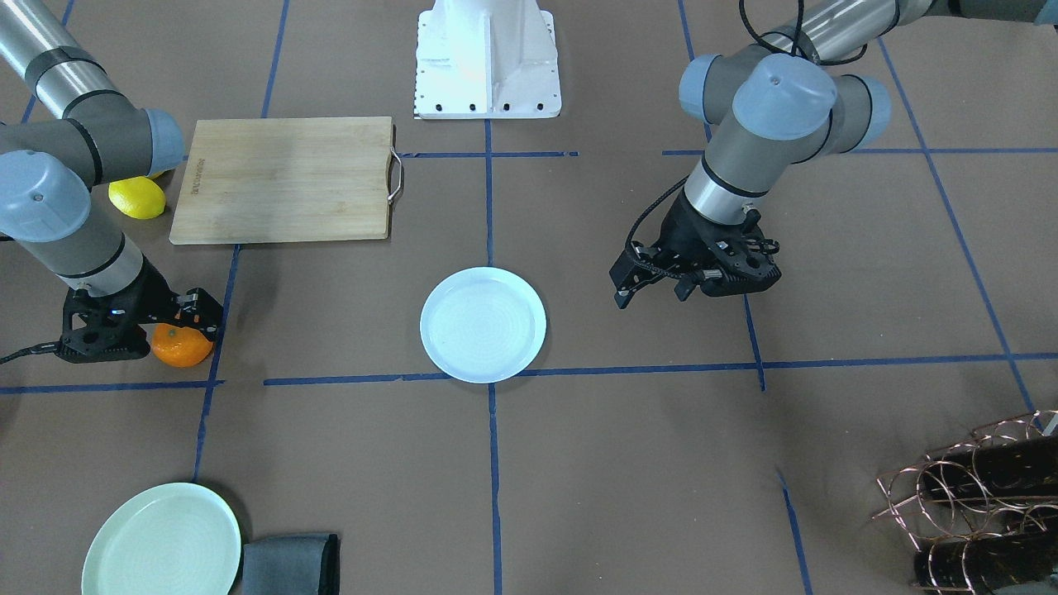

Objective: Pick orange to plate

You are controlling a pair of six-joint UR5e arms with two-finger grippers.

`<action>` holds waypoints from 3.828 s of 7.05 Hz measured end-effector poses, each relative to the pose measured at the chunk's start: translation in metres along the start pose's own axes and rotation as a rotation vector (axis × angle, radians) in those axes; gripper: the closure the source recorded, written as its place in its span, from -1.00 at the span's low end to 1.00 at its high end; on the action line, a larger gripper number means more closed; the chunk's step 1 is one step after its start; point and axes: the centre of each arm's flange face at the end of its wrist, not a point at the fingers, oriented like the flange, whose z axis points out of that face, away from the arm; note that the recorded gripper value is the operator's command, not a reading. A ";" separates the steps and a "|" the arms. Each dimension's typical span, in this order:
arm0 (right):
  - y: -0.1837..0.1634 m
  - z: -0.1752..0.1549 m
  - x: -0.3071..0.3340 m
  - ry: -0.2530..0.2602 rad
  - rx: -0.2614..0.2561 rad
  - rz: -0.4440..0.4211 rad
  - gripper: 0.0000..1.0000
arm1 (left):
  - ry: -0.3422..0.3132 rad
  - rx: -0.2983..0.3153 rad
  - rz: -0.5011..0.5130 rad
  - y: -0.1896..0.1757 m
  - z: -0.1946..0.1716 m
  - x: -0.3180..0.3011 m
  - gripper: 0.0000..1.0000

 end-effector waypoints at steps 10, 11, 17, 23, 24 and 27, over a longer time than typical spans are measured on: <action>-0.003 -0.016 -0.010 -0.048 0.035 -0.015 1.00 | 0.008 0.019 0.082 -0.003 -0.016 -0.008 -1.00; -0.005 -0.042 -0.020 -0.089 0.062 -0.021 1.00 | 0.007 0.035 0.152 -0.005 -0.031 -0.026 -1.00; 0.004 -0.085 -0.253 -0.277 0.122 0.125 1.00 | -0.117 0.108 0.347 -0.050 -0.080 -0.158 -1.00; 0.004 -0.021 -0.391 -0.162 0.175 0.080 0.35 | -0.230 0.118 0.388 -0.086 -0.114 -0.258 -1.00; 0.010 -0.014 -0.397 -0.150 0.166 0.074 -0.89 | -0.245 0.108 0.419 -0.098 -0.121 -0.277 -1.00; 0.015 -0.020 -0.410 -0.116 0.136 0.076 -1.00 | -0.280 0.099 0.458 -0.119 -0.130 -0.311 -1.00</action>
